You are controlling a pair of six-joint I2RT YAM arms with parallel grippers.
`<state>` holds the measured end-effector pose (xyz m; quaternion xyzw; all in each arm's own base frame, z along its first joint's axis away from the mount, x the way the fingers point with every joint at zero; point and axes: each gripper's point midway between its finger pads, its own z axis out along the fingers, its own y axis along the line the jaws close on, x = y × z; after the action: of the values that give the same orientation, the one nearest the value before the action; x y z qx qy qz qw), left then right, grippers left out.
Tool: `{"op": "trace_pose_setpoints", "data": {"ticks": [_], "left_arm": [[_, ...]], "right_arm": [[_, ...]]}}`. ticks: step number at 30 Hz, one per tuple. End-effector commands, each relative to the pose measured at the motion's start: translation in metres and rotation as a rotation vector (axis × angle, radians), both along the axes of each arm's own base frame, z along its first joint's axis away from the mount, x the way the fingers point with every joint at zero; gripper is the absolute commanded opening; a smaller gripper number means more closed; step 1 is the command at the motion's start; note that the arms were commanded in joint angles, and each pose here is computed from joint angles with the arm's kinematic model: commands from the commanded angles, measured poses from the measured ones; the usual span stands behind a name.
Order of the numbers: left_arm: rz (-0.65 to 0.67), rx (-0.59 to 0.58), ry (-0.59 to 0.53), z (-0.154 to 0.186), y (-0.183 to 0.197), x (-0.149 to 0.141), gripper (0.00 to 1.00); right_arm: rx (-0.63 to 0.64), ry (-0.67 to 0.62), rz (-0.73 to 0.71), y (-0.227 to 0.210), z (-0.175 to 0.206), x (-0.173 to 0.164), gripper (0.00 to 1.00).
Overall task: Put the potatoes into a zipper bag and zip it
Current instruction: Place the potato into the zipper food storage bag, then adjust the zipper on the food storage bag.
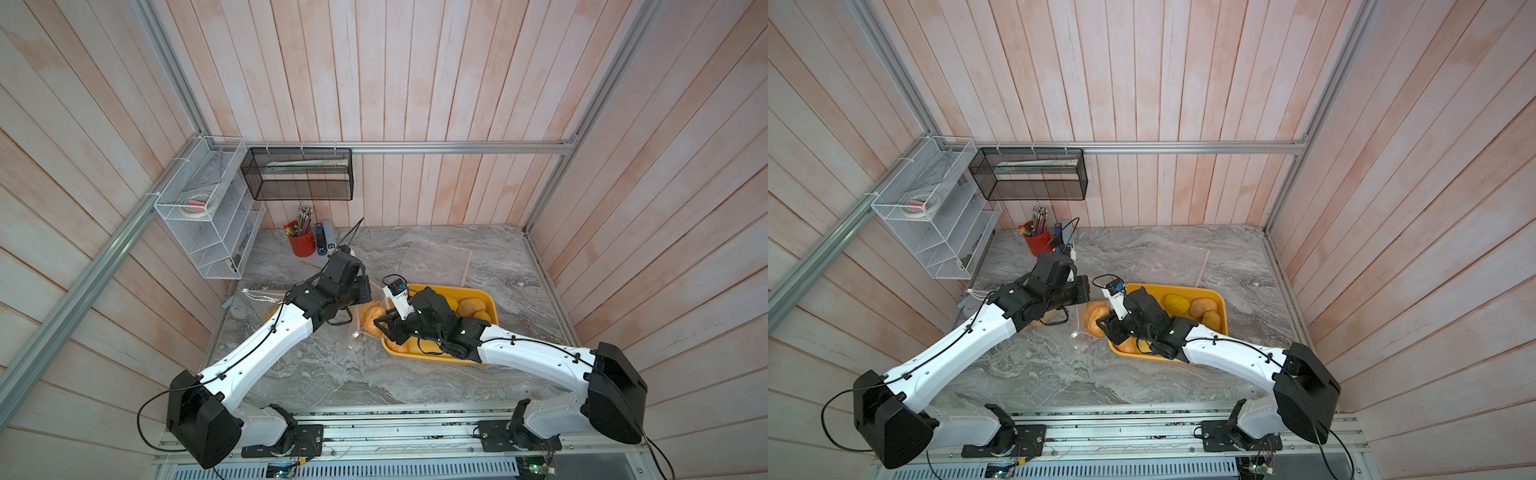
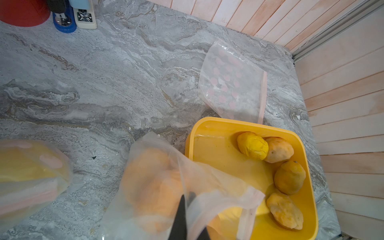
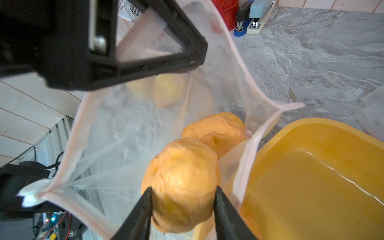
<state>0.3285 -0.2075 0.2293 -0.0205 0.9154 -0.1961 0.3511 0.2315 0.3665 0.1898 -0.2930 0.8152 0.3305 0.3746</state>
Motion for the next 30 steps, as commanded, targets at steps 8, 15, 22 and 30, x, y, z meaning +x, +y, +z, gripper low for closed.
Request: {"op": "trace_pose_setpoints", "data": {"ticks": [8, 15, 22, 30], "left_arm": [[0.0, -0.007, -0.041, 0.01, 0.002, 0.002, 0.0], [0.0, -0.009, -0.04, 0.01, 0.002, 0.001, 0.0], [0.001, -0.01, -0.041, 0.01, 0.003, 0.001, 0.0], [0.003, -0.017, -0.049, 0.014, 0.003, 0.0, 0.0]], "right_arm": [[0.063, -0.06, -0.003, -0.001, 0.037, -0.001, 0.74], [0.113, -0.077, -0.005, -0.008, 0.054, -0.006, 0.74], [0.115, -0.097, -0.193, -0.041, 0.062, 0.01, 0.77], [0.048, -0.003, -0.283, -0.05, 0.02, 0.026, 0.8]]}}
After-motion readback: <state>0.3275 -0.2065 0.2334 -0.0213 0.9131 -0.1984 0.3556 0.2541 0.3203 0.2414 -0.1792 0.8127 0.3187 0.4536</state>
